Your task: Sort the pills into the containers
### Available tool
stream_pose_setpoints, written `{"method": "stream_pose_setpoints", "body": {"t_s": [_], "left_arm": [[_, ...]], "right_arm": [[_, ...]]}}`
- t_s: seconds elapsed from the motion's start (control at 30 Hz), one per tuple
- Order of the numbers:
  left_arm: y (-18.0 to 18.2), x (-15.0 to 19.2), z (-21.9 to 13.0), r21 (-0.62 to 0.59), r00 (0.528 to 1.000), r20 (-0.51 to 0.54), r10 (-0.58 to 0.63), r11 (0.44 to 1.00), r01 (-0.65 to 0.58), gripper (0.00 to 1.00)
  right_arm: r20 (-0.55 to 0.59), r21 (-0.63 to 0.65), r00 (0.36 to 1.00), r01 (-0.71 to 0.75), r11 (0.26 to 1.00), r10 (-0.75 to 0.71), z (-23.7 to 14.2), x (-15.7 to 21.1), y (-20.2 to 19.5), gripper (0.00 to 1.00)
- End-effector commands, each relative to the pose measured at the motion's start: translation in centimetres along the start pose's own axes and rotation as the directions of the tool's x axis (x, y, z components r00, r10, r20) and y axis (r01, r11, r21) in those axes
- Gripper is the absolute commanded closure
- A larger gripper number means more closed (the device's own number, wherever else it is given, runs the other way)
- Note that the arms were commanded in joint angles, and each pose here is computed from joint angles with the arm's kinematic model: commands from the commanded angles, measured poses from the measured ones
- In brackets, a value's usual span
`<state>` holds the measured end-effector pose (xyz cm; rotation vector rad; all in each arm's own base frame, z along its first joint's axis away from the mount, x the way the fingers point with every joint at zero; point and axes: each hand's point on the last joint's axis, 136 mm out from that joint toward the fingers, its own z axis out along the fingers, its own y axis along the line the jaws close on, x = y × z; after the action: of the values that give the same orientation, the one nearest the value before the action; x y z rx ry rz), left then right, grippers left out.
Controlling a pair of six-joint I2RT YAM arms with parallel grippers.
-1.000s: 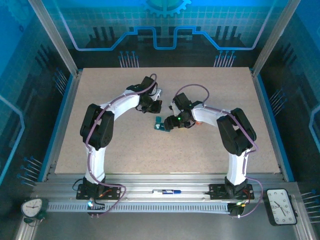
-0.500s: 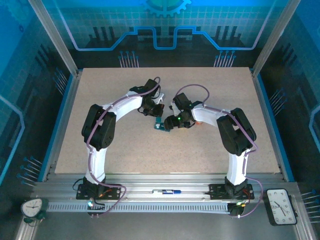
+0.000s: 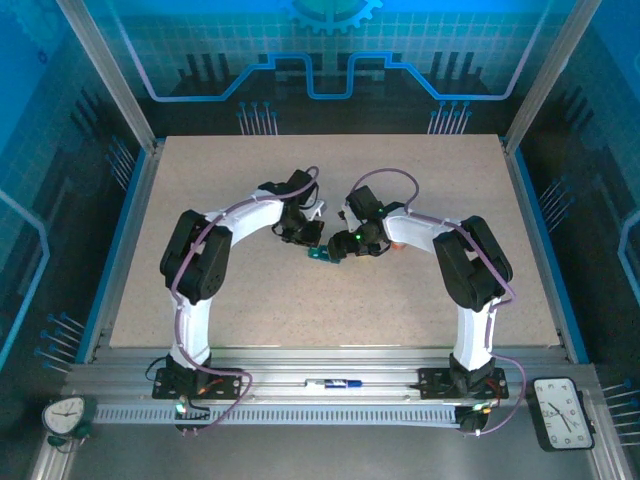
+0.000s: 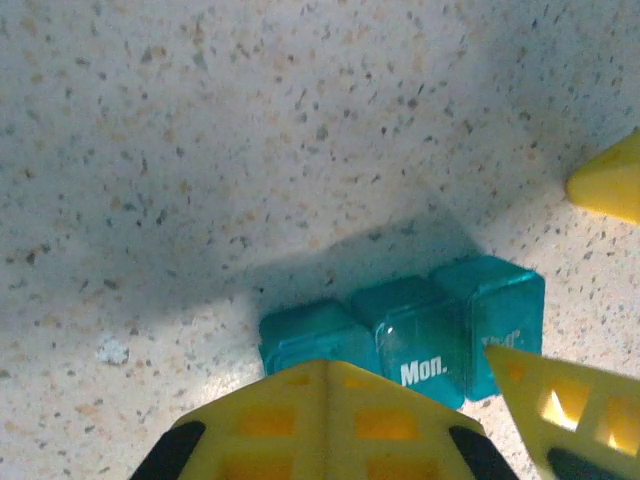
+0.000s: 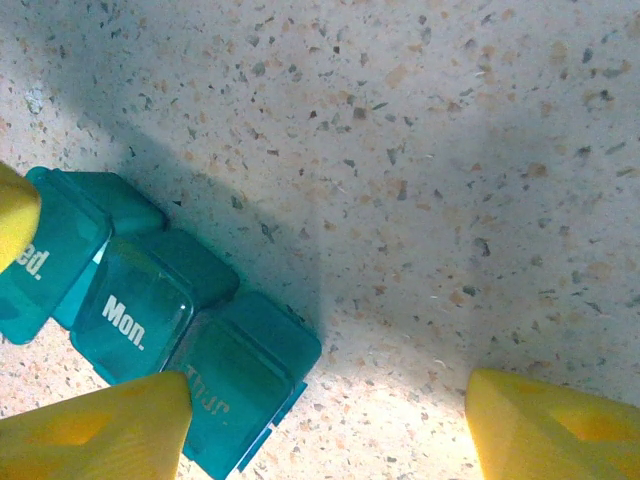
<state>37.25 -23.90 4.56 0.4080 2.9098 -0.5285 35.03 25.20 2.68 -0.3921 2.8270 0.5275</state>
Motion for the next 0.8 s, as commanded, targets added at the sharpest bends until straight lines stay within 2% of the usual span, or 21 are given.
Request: {"method": "stream_pose_setpoints", "body": {"t_s": [0.0,0.77], "left_arm": [[-1.0,1.0,-1.4,0.026,1.000,0.000,-0.003,1.000,0.003,1.00],[-1.0,2.6,-0.3,0.018,0.999,-0.034,-0.004,1.000,0.004,1.00]], "right_arm": [[-0.050,0.049,0.998,-0.021,0.999,0.023,1.6,1.4,-1.2,0.27],[-0.057,0.052,0.998,-0.028,0.998,0.031,2.0,1.6,-1.5,0.27]]}}
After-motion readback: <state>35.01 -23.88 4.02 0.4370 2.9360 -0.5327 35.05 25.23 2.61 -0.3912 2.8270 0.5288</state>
